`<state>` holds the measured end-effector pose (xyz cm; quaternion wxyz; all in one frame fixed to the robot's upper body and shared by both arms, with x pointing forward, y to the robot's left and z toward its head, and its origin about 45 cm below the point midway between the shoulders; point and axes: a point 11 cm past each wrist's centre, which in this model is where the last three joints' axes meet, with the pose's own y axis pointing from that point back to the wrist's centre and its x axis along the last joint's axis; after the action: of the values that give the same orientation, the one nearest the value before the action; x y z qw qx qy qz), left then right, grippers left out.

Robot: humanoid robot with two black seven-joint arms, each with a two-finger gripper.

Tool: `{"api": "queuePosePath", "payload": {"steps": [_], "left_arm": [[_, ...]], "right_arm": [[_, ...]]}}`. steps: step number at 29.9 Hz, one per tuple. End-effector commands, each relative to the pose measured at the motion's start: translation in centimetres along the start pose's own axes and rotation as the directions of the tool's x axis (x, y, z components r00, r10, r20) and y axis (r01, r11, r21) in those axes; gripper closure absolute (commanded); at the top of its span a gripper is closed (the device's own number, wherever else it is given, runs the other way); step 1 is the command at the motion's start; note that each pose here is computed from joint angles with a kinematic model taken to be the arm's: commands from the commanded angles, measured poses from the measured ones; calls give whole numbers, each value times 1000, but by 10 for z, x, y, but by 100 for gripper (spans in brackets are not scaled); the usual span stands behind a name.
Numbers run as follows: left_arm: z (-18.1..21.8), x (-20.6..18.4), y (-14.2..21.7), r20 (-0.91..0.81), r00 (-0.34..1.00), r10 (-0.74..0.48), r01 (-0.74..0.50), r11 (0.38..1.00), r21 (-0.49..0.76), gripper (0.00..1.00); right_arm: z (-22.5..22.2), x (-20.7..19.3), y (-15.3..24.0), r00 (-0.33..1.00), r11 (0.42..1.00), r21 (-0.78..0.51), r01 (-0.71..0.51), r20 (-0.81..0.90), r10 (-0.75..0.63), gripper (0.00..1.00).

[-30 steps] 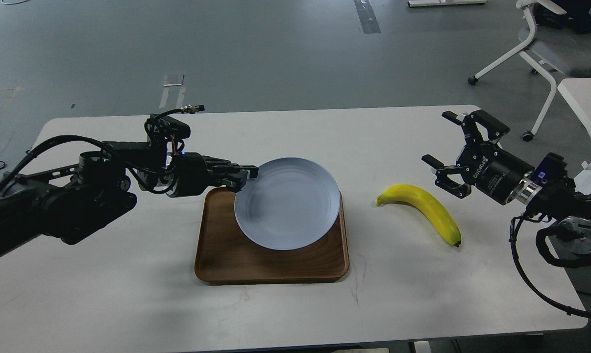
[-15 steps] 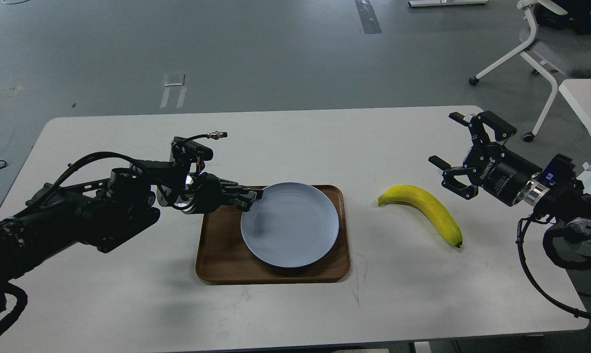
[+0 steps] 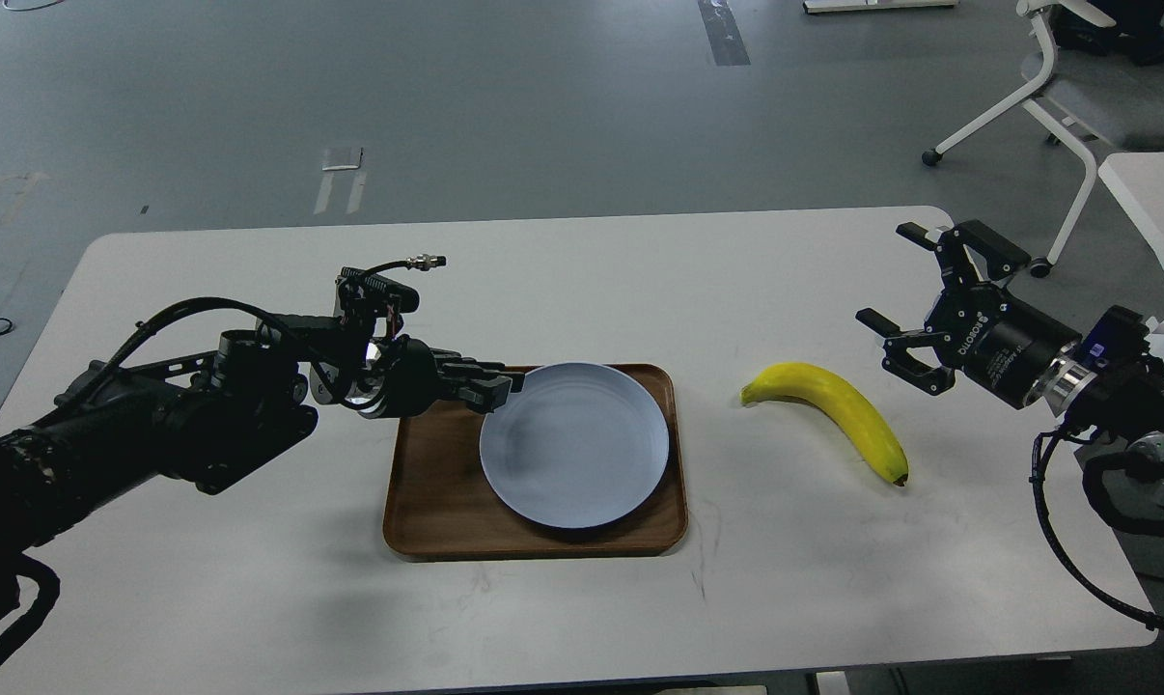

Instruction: Place banana on plate with both arms

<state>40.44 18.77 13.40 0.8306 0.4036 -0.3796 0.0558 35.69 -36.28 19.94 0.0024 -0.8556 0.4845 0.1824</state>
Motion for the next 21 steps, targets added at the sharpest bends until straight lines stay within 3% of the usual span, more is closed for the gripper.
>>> {"api": "queuePosePath", "payload": {"steps": [1,4,5,8,12,14,15,17,21], "left_arm": [[-10,18,21,-29,998,55,-54,998,12,0],[-5,48,38,-151,975,165,-171,985,-29,0],[-5,61,46,-270,934,232,-253,966,-46,0],[-12,84,68,-534,771,346,-433,901,-41,0],[-35,103,100,-810,421,408,-631,773,61,0],[-50,101,115,-867,280,413,-676,726,128,0],[-50,101,115,-867,279,413,-676,726,128,0],[-75,74,127,-901,123,416,-682,695,227,0],[-92,45,139,-931,-31,365,-696,660,282,0]], "right_arm": [[0,2,3,1000,1000,-2,-6,-2,6,0],[-1,3,4,1000,1000,-2,-10,-5,9,0],[-1,4,4,1000,1000,-3,-11,-5,11,0],[-1,3,4,1000,1000,-3,-10,-4,10,0],[0,3,4,1000,1000,-5,-10,-4,10,0],[-1,4,4,1000,1000,-4,-11,-6,11,0],[-1,4,4,1000,1000,-4,-11,-6,11,0],[0,5,5,1000,1000,-5,-16,-7,16,0],[-1,6,5,1000,1000,-2,-18,-10,18,0]]}}
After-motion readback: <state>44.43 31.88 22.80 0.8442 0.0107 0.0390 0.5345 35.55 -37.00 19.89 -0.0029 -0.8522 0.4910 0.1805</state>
